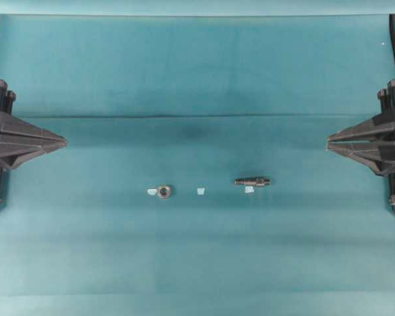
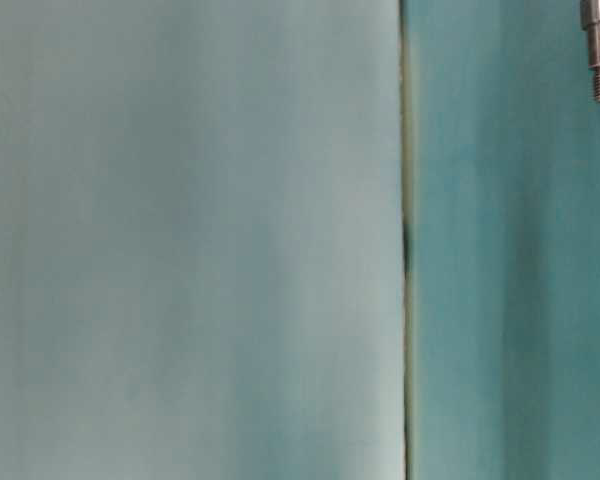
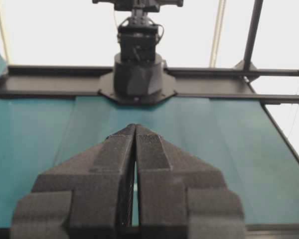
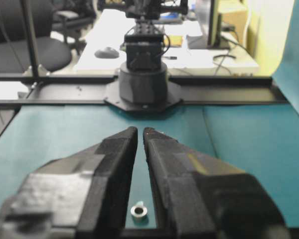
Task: Insert the washer onto the shaft with both hands.
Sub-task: 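Move left gripper over the silver washer and right gripper over the shaft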
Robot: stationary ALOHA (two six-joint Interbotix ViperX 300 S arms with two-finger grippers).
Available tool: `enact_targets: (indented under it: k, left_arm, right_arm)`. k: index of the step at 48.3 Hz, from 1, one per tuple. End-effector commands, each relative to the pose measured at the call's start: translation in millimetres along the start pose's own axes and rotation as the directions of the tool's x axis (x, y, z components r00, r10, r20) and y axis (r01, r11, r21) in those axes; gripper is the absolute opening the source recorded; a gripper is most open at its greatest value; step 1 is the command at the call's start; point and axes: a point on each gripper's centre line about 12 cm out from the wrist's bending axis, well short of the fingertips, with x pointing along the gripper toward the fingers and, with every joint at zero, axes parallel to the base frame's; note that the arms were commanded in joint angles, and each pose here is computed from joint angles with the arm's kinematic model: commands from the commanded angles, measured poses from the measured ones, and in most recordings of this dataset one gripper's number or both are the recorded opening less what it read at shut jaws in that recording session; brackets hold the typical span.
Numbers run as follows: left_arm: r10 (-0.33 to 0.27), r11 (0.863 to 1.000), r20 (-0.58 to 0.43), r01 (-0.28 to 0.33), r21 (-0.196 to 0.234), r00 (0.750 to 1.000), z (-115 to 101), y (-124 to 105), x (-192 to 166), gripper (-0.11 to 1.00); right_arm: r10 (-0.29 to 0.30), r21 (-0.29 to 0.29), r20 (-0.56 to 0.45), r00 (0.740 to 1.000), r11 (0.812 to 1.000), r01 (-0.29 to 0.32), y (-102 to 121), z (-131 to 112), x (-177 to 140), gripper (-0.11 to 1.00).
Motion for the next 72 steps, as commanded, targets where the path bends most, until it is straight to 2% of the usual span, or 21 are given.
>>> enact_targets:
  k: [1, 5, 9, 15, 20, 25, 30, 31, 35, 39, 42, 46, 56, 64, 72]
  left_arm:
    - [0.015, 0.999, -0.113, -0.018, -0.028, 0.993, -6.9, 3.5, 18.9, 0.02]
    - [0.019, 0.999, -0.206, -0.028, -0.041, 0.978, -11.0, 4.6, 34.8, 0.02]
    - [0.019, 0.999, -0.247, -0.03, -0.043, 0.969, -12.1, 5.0, 52.0, 0.02]
    - [0.017, 0.998, -0.287, -0.031, -0.046, 0.958, -15.9, 5.1, 75.7, 0.02]
    - [0.016, 0.998, -0.347, -0.036, -0.052, 0.938, -20.9, 5.0, 96.0, 0.02]
    - [0.015, 0.998, -0.451, -0.042, -0.051, 0.892, -32.7, 5.0, 112.9, 0.02]
    - [0.007, 0.998, -0.568, -0.041, -0.047, 0.823, -46.8, 2.4, 127.2, 0.02]
    - [0.007, 0.998, -0.585, -0.04, -0.043, 0.811, -49.2, 2.4, 129.2, 0.02]
    - [0.008, 0.999, -0.638, -0.04, -0.036, 0.77, -56.9, 2.6, 137.3, 0.02]
    - [0.009, 0.999, -0.684, -0.037, -0.026, 0.729, -65.9, 2.9, 144.7, 0.02]
    - [0.01, 0.999, -0.715, -0.04, -0.025, 0.699, -71.9, 3.0, 149.9, 0.02]
    - [0.01, 0.999, -0.763, -0.041, -0.022, 0.646, -84.1, 3.1, 156.2, 0.02]
    - [0.011, 0.999, -0.821, -0.044, -0.017, 0.571, -100.3, 3.3, 168.0, 0.02]
    - [0.01, 0.999, -0.84, -0.043, -0.016, 0.543, -112.2, 2.8, 171.2, 0.02]
    - [0.01, 0.999, -0.845, -0.047, -0.018, 0.535, -115.4, 2.7, 169.7, 0.02]
  right_arm:
    - [-0.029, 0.019, 0.025, 0.999, 0.999, 0.028, -5.4, 16.5, 7.4, 0.0]
    - [-0.049, 0.066, -0.067, 0.997, 0.996, 0.054, -9.2, 14.8, 15.6, -0.05]
    - [-0.059, 0.073, -0.201, 0.978, 0.995, 0.075, -12.5, 8.0, 25.2, -0.1]
    - [-0.056, 0.069, -0.378, 0.924, 0.994, 0.089, -14.5, -6.0, 40.4, -0.1]
    - [-0.049, 0.063, -0.515, 0.856, 0.994, 0.095, -15.5, -23.0, 56.8, -0.1]
    - [-0.041, 0.054, -0.625, 0.779, 0.994, 0.095, -15.7, -43.6, 68.9, -0.1]
    - [-0.036, 0.03, -0.713, 0.7, 0.996, 0.081, -15.5, -57.3, 79.4, -0.1]
    - [-0.035, 0.022, -0.737, 0.675, 0.997, 0.075, -15.4, -62.1, 81.7, -0.1]
    - [-0.032, 0.007, -0.781, 0.623, 0.998, 0.059, -14.8, -71.3, 87.3, -0.1]
    - [-0.027, -0.003, -0.811, 0.584, 0.999, 0.043, -13.9, -80.8, 92.7, -0.1]
    - [-0.024, -0.008, -0.826, 0.563, 1.0, 0.03, -12.7, -87.4, 96.5, -0.1]
    - [-0.019, -0.013, -0.846, 0.532, 1.0, 0.015, -11.1, -97.6, 100.2, -0.1]
    - [-0.015, -0.018, -0.879, 0.477, 1.0, -0.002, -10.1, -115.4, 105.4, -0.1]
    - [-0.014, -0.018, -0.896, 0.443, 1.0, -0.004, -9.9, -125.6, 106.4, -0.1]
    - [-0.017, -0.016, -0.901, 0.435, 1.0, 0.006, -11.9, -129.7, 107.1, -0.1]
